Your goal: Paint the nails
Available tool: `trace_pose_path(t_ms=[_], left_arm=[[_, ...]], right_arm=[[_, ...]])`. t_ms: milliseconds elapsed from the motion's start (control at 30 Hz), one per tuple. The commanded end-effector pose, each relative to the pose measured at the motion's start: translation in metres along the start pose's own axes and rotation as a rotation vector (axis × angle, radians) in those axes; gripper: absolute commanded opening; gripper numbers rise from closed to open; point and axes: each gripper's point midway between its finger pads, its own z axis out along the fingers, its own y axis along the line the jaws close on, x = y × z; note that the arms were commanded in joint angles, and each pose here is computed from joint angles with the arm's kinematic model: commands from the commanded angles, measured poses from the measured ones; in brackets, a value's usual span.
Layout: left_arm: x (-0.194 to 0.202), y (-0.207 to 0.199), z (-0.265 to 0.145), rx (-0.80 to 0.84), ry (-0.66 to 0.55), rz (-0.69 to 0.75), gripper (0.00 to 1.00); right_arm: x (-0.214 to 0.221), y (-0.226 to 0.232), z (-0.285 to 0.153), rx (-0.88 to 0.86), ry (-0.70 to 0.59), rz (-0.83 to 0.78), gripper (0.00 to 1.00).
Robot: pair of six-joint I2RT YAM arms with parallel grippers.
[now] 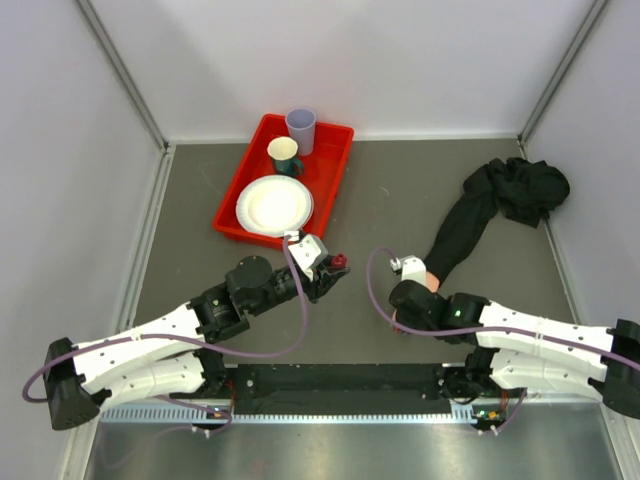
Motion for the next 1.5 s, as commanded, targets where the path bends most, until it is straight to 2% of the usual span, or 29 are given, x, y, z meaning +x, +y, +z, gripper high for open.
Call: trace_pose_path(t_ms=[0, 167, 567, 1467], left_arm=[[-0.032, -0.003, 0.000, 0.015, -0.086, 0.013, 0.00], [-0.033, -0.003, 0.000, 0.015, -0.086, 0.013, 0.00], [-0.032, -0.003, -0.002, 0.015, -0.086, 0.013, 0.00], [-0.034, -0.003, -0.002, 0.015, -0.089, 0.015, 0.00]], right_arm=[[-0.014, 0.005, -0.005, -0.013, -0.058, 0.031, 0.00], [-0.016, 0.006, -0.006, -0.020, -0.067, 0.032, 0.00], [-0.004, 0.018, 0.000, -0.074, 0.001, -0.014, 0.00], [-0.015, 0.004, -0.004, 0.000, -0.059, 0.025, 0.00]])
